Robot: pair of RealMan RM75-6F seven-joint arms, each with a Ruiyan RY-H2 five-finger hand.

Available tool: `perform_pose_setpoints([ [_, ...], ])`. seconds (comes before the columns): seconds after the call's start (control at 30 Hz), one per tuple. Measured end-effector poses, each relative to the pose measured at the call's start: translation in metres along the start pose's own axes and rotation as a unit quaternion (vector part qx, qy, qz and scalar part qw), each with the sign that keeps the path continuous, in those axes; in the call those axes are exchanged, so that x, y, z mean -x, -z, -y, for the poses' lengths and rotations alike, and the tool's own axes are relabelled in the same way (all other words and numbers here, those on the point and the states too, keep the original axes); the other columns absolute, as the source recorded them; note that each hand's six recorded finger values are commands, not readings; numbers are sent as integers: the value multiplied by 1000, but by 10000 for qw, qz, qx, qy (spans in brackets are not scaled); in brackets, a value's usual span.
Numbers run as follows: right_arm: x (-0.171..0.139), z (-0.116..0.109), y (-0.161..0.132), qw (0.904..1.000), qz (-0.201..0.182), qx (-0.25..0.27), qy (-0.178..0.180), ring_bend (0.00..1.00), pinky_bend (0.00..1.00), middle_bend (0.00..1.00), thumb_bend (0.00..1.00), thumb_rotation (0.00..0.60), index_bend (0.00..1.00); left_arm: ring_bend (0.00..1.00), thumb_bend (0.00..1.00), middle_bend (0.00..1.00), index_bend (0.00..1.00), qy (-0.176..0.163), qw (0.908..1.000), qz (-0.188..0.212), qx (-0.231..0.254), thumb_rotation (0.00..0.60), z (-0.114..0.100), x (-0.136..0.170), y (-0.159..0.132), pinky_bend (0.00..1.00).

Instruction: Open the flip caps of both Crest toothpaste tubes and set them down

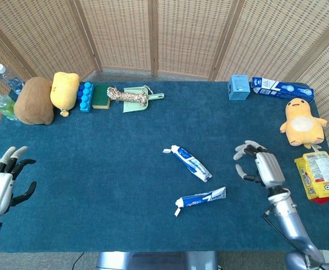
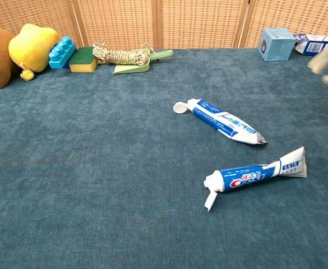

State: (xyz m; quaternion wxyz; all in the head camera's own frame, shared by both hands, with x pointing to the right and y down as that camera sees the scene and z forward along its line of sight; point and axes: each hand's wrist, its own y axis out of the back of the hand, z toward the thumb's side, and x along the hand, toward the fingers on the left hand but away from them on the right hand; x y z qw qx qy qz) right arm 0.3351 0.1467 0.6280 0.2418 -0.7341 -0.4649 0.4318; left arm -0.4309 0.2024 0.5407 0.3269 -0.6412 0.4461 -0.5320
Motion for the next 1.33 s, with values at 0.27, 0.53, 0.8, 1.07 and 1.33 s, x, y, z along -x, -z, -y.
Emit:
perform_pose_setpoints([
  [0.27, -44, -12, 9, 9934, 268, -1071, 320, 207, 219, 379, 442, 600, 490, 37, 319, 144, 263, -4, 9996, -250, -138, 600, 8, 26, 21, 102],
  [0.53, -85, -18, 17, 9857, 613, -1482, 511, 210, 219, 381, 424, 600, 488, 38, 319, 140, 259, 171, 9987, -455, -159, 600, 18, 50, 34, 82],
  [0.8, -94, -21, 14, 9857, 608, -1469, 557, 210, 220, 380, 414, 600, 489, 37, 319, 141, 258, 86, 9987, -487, -153, 600, 18, 63, 35, 82],
  [1.07, -96, -23, 15, 9851, 561, -1498, 630, 210, 220, 380, 411, 600, 490, 37, 319, 142, 260, -14, 9990, -421, -136, 600, 11, 60, 29, 82],
  [1.33, -102, -23, 21, 9854, 632, -1424, 681, 210, 220, 378, 411, 600, 493, 37, 319, 141, 260, -35, 9991, -377, -165, 600, 10, 57, 23, 83],
])
